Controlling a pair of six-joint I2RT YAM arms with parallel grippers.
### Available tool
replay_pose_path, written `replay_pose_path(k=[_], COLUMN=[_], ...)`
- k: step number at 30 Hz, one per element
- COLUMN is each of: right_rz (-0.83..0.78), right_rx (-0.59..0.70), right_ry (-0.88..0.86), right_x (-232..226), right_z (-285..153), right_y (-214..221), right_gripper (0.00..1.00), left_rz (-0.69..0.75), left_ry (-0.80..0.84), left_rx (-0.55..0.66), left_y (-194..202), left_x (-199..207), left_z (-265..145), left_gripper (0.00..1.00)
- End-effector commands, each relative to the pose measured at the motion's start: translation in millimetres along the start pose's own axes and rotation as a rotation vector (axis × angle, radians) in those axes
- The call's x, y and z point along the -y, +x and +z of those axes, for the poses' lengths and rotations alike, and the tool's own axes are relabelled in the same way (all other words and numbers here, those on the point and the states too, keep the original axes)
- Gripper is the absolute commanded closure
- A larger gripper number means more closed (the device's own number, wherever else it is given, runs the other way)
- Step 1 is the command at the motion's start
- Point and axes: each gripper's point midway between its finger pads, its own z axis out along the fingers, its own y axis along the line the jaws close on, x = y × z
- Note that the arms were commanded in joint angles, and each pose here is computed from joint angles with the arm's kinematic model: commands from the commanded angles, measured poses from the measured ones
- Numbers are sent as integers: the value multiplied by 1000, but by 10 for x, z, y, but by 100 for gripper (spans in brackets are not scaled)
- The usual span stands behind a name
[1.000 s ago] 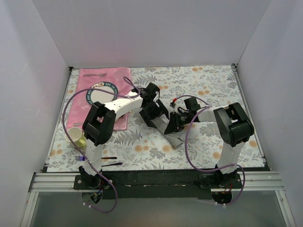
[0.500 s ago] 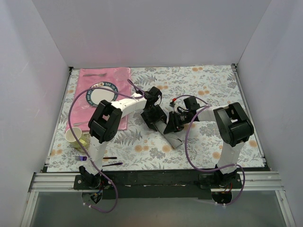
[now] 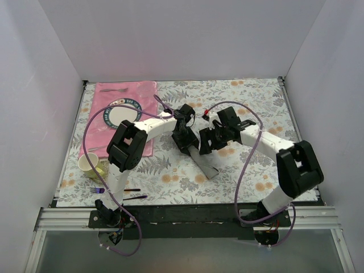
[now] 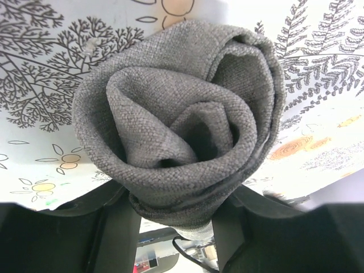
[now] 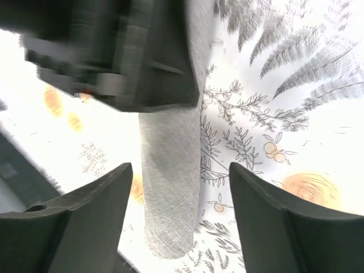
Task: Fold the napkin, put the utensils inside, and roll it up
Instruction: Roll the napkin with the utensil
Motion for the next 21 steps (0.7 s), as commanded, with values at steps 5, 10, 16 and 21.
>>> replay_pose_path(k=[5,10,16,21], right_rz=[-355,-418,-451,-441], right_rx=[166,146,106,101], right_ry=[446,525,542,531], right_x=[-237,-238,-193,-173], right_z=[-119,19,238,344], right_y=[-165,-100,-13,6], right_gripper=[20,19,19,21], left_rz=[5,-8,-32,-39], left_ry=[60,74,79,81], left_rx=[-8,-28,-50,-49], left_y=[24,58,94,99], left_x=[129,128,116,112], left_z=[-144,-158,-146,-151], left_gripper=[59,59,60,60])
